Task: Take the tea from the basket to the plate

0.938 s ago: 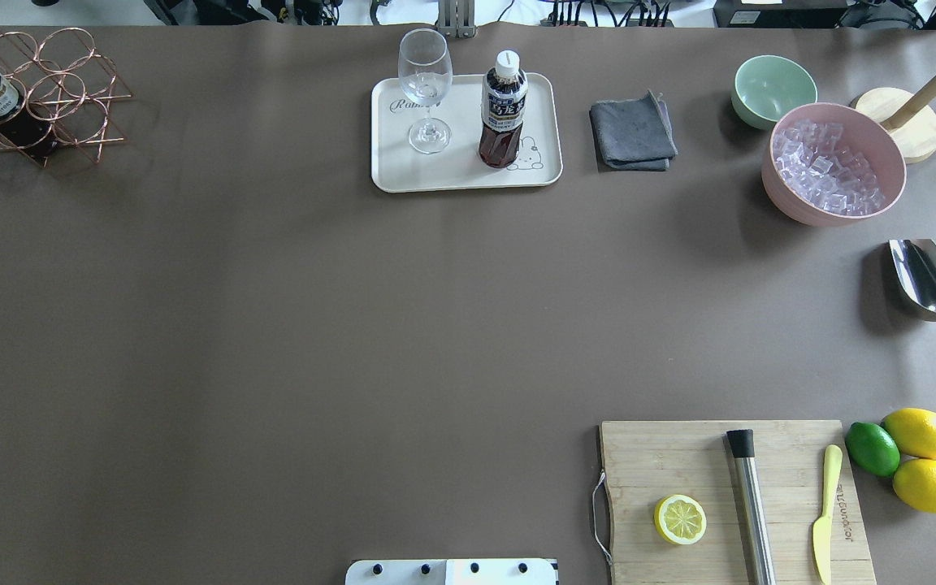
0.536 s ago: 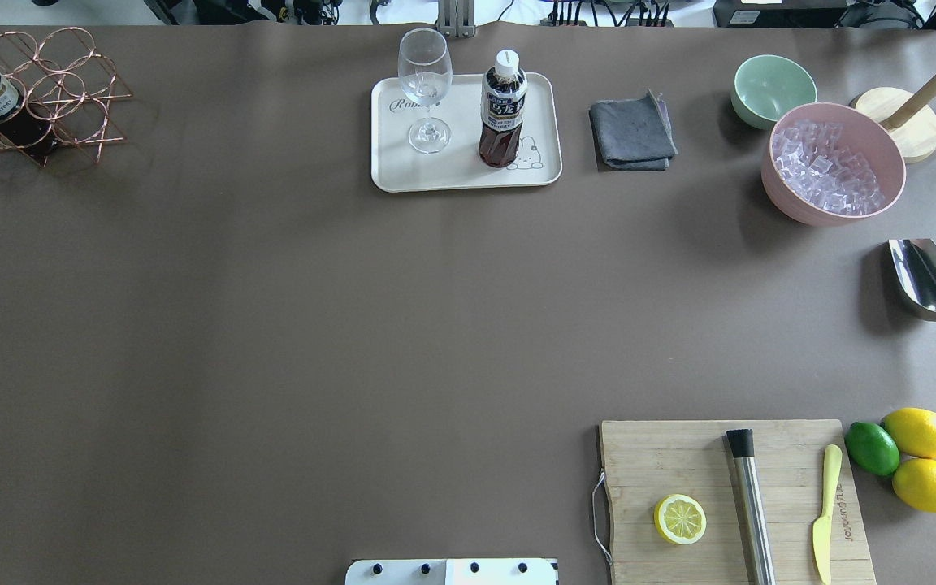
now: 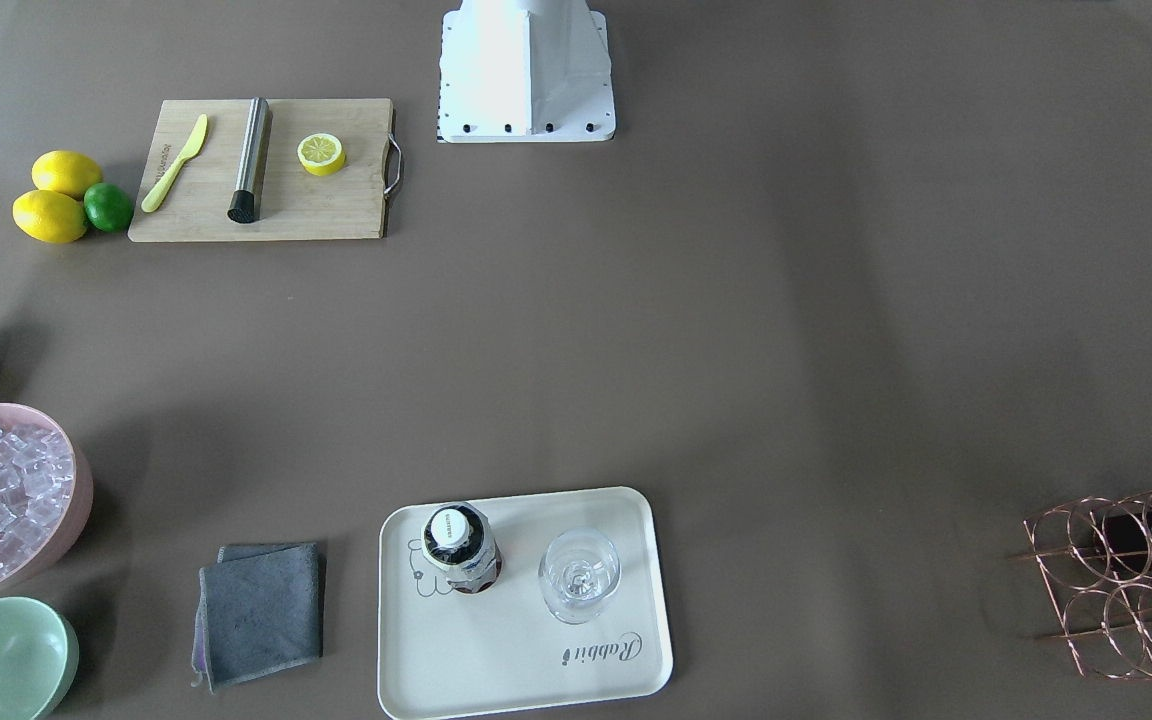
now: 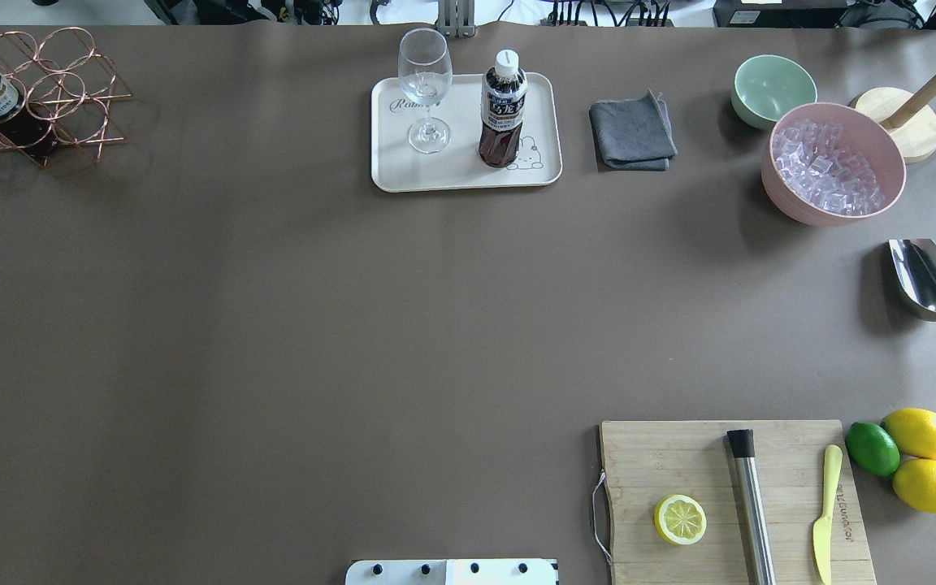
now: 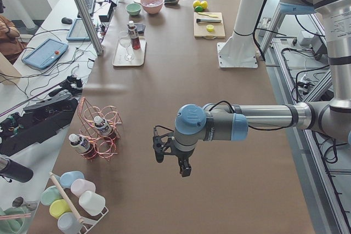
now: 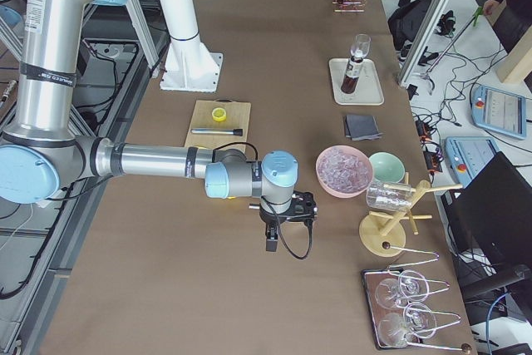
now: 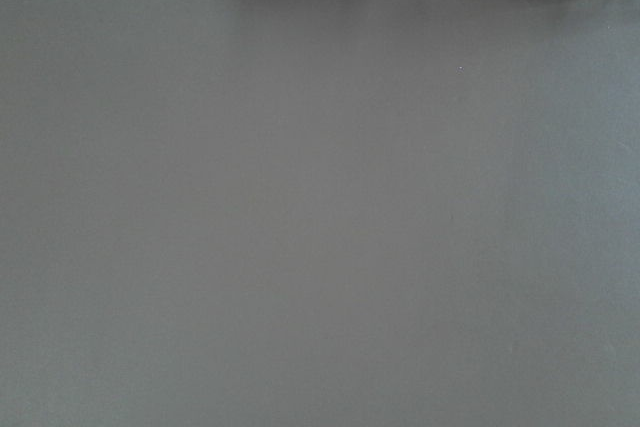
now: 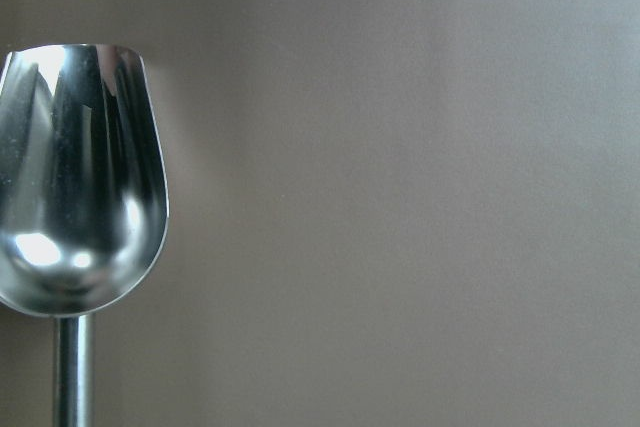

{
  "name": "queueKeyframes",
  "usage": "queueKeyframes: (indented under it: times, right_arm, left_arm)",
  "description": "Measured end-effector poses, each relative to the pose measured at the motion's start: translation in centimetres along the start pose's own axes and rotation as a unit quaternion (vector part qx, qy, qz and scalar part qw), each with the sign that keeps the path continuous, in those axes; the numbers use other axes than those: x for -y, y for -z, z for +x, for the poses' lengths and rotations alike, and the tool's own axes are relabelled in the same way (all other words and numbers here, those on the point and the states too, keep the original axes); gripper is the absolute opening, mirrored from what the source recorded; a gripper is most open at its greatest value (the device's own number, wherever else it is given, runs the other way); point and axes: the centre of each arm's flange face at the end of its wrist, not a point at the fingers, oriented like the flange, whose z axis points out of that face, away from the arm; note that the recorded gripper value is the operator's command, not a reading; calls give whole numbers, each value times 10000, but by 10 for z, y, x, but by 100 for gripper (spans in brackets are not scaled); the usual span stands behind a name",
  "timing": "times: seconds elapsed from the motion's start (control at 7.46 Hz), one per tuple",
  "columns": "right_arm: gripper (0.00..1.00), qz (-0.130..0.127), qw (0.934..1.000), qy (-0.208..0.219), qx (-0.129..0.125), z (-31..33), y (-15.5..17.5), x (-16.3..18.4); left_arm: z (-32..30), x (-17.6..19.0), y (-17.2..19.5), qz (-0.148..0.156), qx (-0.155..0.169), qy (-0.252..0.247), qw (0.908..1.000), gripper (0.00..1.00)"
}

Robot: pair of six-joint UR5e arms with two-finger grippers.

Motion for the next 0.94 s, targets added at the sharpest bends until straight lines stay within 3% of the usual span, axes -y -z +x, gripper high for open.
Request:
queueKeyframes:
  times: [0.4,0.94]
  right_arm:
    - [100,32,10000,60,-30,2,-1,3]
    - [100,-6,10000,38,-9,5,-5,3]
  left_arm:
    - [-20,-9,3,48,38,186,9998,97]
    - [-3,18,1,59,21,-541,9985,97]
